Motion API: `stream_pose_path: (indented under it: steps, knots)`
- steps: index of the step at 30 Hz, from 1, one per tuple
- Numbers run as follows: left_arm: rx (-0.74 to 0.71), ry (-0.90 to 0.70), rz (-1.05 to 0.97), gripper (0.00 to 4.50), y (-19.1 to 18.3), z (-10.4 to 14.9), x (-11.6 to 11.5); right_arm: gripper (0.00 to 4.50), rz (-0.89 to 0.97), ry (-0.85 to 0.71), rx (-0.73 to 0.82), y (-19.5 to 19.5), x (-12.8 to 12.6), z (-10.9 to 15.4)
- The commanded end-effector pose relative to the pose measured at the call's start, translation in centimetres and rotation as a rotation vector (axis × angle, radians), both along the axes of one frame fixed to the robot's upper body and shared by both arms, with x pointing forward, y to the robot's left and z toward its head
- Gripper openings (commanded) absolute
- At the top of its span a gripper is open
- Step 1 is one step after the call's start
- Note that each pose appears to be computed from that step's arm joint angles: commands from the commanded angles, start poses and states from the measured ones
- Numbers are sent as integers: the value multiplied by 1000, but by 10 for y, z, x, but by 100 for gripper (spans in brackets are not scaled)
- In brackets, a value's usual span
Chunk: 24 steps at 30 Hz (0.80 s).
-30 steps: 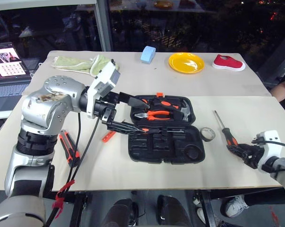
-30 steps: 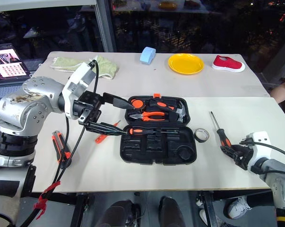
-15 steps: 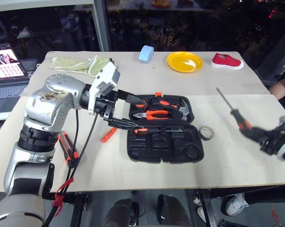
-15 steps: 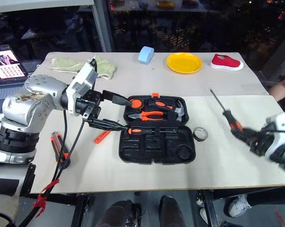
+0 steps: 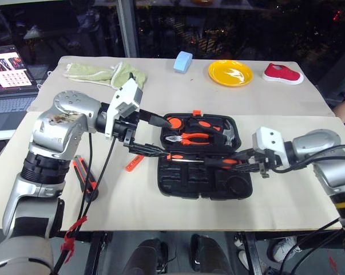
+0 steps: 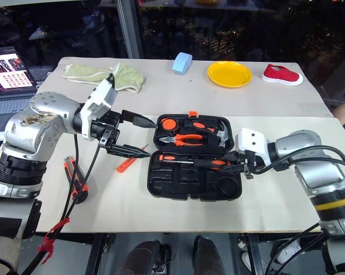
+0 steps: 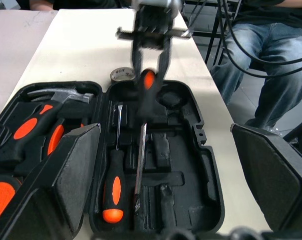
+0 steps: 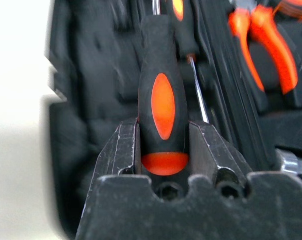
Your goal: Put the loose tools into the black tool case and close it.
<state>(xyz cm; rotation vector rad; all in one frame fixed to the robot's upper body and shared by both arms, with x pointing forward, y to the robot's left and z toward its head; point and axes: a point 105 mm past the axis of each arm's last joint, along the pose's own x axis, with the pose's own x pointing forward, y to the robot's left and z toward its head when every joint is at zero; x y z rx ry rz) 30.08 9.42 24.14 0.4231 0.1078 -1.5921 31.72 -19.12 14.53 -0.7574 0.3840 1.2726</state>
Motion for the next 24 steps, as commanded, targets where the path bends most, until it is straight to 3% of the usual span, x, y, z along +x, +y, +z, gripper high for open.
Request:
stream_pose_path:
  steps: [1,16,17,18,24]
  knots:
    - [-12,-61,-17,450,-4,11,-3,98,47,-52,-62,-9,8,4]
    - [-6,-89,-23,450,-7,15,-1,98,71,-32,-36,-8,7,1]
    - [-7,-90,-24,450,-8,15,-1,198,67,-34,-35,-8,7,1]
    - [-8,-92,-25,450,-9,15,0,215,60,-41,-27,-6,9,2]
    - [-13,-99,-35,450,-11,15,1,428,42,-77,0,1,9,13]
